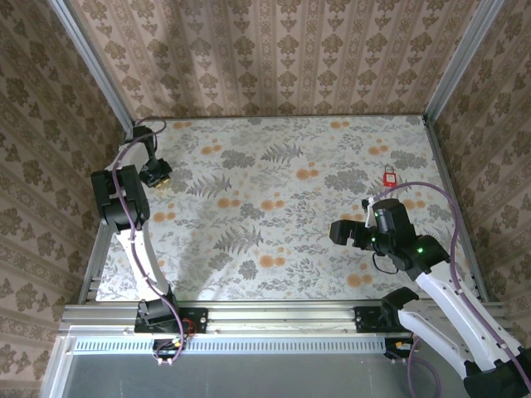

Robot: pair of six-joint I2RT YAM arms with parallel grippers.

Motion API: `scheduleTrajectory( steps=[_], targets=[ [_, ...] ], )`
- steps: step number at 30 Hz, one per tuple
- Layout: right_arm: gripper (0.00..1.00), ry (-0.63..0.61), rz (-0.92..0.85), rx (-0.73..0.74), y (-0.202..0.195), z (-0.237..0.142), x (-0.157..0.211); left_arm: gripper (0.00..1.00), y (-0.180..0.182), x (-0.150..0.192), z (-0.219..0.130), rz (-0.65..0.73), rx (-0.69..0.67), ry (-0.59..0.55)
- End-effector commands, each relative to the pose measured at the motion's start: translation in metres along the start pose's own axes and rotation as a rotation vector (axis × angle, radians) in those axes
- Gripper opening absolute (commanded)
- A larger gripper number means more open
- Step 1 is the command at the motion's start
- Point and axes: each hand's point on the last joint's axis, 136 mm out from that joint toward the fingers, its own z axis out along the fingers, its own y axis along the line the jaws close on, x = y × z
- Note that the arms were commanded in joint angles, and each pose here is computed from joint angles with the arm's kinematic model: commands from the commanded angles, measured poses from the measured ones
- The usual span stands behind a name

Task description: Unlock with the key

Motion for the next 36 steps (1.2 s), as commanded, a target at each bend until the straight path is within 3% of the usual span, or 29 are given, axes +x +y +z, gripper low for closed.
scheduleTrajectory(
  steps=[1,16,20,23,25,30,36],
  targets=[
    [1.00,-0.007,-0.003,-0.033,0.008,0.000,-0.003,0.14,-0.037,0.015,0.010,0.080,0.164,0.024],
    [1.00,-0.005,-0.008,-0.039,0.010,0.006,-0.005,0.00,-0.075,0.029,-0.033,0.209,0.306,-0.087],
    [1.00,-0.001,-0.011,-0.044,0.011,0.007,-0.005,0.00,-0.063,0.026,-0.046,0.164,0.300,-0.130],
    [1.00,0.003,-0.016,-0.048,0.011,0.005,-0.004,0.34,-0.045,0.019,-0.050,0.066,0.310,-0.148],
    [1.00,0.006,-0.017,-0.049,0.011,0.005,-0.002,0.45,-0.033,0.013,-0.050,0.005,0.328,-0.146],
    [1.00,0.004,-0.014,-0.052,0.010,0.006,0.001,0.53,-0.008,0.001,-0.044,-0.141,0.362,-0.137],
    [1.00,0.015,-0.010,-0.050,0.007,0.009,0.005,0.55,0.001,-0.007,-0.031,-0.181,0.318,-0.093]
  ],
)
